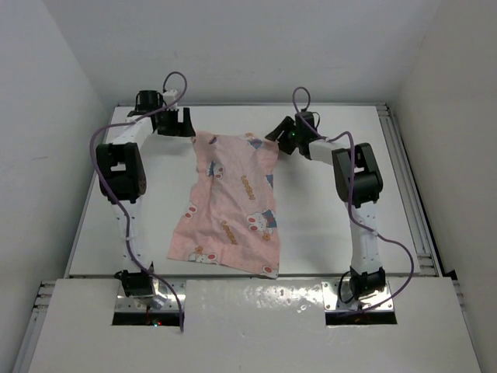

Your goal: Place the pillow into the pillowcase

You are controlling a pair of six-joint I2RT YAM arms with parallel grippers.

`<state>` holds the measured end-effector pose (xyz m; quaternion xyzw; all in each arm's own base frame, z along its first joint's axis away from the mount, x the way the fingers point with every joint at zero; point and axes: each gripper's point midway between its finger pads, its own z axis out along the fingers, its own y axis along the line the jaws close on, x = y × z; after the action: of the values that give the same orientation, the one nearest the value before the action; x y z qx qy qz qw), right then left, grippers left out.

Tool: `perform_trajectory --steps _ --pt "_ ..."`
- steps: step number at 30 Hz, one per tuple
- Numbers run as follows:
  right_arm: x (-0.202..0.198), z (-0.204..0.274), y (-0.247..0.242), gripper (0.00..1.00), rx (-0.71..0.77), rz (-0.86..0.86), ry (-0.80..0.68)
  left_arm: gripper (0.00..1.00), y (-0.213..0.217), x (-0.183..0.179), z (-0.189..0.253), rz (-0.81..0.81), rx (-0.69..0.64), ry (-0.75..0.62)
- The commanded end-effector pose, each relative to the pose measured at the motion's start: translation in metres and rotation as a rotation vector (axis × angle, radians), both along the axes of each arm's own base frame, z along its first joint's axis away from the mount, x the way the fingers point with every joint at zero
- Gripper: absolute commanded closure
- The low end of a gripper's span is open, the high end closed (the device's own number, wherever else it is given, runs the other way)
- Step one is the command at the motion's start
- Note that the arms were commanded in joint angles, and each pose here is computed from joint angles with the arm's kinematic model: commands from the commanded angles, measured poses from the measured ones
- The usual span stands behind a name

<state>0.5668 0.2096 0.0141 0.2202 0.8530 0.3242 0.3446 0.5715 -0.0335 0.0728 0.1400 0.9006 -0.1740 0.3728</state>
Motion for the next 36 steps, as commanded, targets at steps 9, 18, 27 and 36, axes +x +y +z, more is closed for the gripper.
perform_trajectory --steps 9,18,27,36 --pt "0.030 -0.002 -0.010 1.00 0.130 -0.145 0.015 0.34 -0.044 0.018 -0.034 -0.020 -0.207 0.106" --pt "0.110 0.100 -0.080 1.00 -0.030 -0.286 -0.332 1.00 -0.032 0.084 0.022 0.054 -0.202 -0.169" --pt "0.117 0.063 -0.071 1.00 -0.039 -0.273 -0.343 1.00 -0.039 0.107 0.028 0.079 -0.142 -0.264" --pt "0.116 0.054 -0.135 0.14 -0.237 -0.456 -0.282 0.57 -0.079 0.075 0.047 -0.069 -0.055 -0.254"
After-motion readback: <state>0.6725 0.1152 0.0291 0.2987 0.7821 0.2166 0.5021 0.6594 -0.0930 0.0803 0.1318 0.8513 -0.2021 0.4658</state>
